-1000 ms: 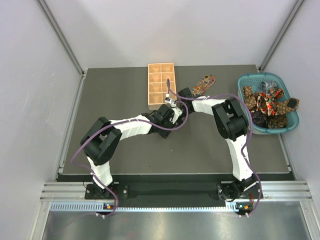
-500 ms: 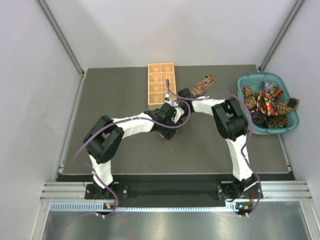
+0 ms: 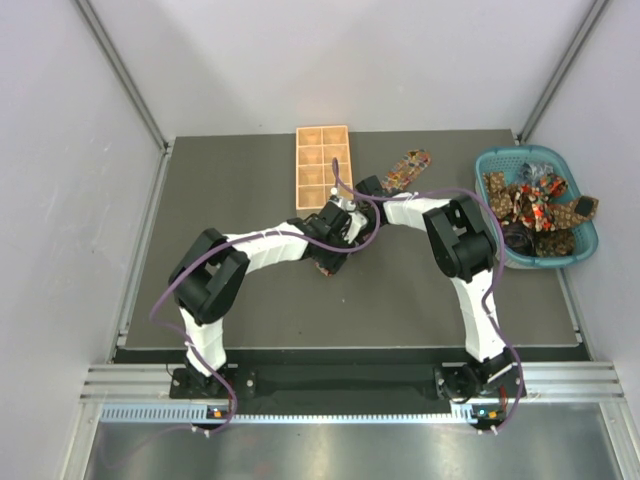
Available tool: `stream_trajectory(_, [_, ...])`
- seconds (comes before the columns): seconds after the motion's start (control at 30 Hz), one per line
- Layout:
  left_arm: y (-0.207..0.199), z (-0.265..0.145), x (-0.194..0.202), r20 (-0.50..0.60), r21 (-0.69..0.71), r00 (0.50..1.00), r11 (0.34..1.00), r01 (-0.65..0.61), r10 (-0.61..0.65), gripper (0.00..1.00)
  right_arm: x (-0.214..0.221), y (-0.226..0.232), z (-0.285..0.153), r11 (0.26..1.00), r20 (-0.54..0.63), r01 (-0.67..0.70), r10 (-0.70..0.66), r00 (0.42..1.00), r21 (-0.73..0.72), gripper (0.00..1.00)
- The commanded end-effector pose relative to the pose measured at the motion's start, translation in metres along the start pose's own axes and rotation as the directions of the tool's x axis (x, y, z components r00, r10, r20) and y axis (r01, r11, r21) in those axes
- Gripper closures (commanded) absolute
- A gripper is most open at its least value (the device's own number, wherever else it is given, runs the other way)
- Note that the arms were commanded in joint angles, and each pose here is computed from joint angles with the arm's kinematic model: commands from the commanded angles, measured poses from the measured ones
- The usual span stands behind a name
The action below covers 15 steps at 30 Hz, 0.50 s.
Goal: Roll the ties
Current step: Roll the tie
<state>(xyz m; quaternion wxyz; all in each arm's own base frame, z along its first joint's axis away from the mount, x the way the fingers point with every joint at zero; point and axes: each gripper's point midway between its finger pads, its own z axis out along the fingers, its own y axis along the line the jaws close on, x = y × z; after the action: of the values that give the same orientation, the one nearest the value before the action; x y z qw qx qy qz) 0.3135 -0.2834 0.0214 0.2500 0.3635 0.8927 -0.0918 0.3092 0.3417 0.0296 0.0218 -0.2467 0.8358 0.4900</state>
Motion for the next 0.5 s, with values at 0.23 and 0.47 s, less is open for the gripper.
stream_trajectory(0.23, [-0.006, 0.009, 0.046, -0.134, 0.03, 0.99, 0.999, 0.044, -0.039, 0.59, -0.009, -0.02, -0.005, 0.994, 0.057, 0.052, -0.057, 0.997, 0.095, 0.66])
stream_trajectory(0.47, [-0.011, 0.011, 0.052, -0.15, 0.042, 0.986, 0.996, 0.075, -0.068, 0.6, -0.009, -0.016, -0.008, 0.995, 0.075, 0.05, -0.057, 0.996, 0.083, 0.6])
